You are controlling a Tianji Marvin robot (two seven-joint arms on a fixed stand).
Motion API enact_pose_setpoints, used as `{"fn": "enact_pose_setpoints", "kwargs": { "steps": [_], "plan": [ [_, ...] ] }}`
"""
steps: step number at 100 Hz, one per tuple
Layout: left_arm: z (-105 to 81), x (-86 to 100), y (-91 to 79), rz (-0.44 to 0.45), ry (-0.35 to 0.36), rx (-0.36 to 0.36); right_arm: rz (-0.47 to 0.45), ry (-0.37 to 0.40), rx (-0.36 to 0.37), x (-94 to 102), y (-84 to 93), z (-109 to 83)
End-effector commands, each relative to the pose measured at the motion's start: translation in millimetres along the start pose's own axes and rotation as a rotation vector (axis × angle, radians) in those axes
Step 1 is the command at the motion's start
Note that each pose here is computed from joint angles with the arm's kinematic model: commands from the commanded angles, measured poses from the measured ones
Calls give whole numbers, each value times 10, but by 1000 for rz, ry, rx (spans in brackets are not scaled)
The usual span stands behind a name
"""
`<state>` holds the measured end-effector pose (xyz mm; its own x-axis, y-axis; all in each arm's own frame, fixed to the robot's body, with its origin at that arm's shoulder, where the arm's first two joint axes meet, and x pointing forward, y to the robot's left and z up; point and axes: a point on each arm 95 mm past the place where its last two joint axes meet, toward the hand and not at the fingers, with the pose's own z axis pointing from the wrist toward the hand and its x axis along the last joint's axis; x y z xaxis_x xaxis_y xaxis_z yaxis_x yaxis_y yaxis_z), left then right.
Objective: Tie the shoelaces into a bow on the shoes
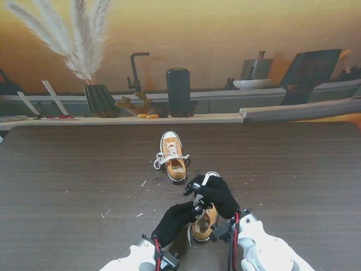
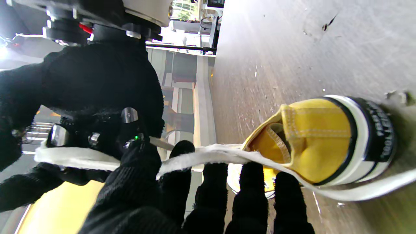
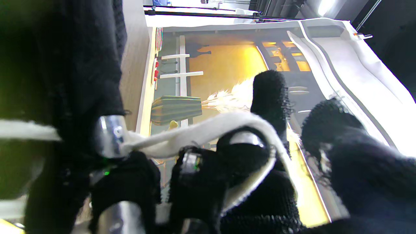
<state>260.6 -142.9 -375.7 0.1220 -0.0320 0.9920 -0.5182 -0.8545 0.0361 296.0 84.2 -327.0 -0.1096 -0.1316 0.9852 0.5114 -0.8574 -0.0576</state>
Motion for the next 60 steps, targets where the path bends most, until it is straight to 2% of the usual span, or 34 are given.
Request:
{"fn": "enact_pose_setpoints", "kwargs": {
  "steps": [1,30,60],
  "plan": [
    [5,2,33,-9,0,-31,5,1,27,-3,-41,-28],
    [-20,-47,46,-38,17,-50,1,1,26,0,-34,-39],
    [-8,-55,76,-141,60,-64,-4,0,39,-17,-42,-56]
  ]
}}
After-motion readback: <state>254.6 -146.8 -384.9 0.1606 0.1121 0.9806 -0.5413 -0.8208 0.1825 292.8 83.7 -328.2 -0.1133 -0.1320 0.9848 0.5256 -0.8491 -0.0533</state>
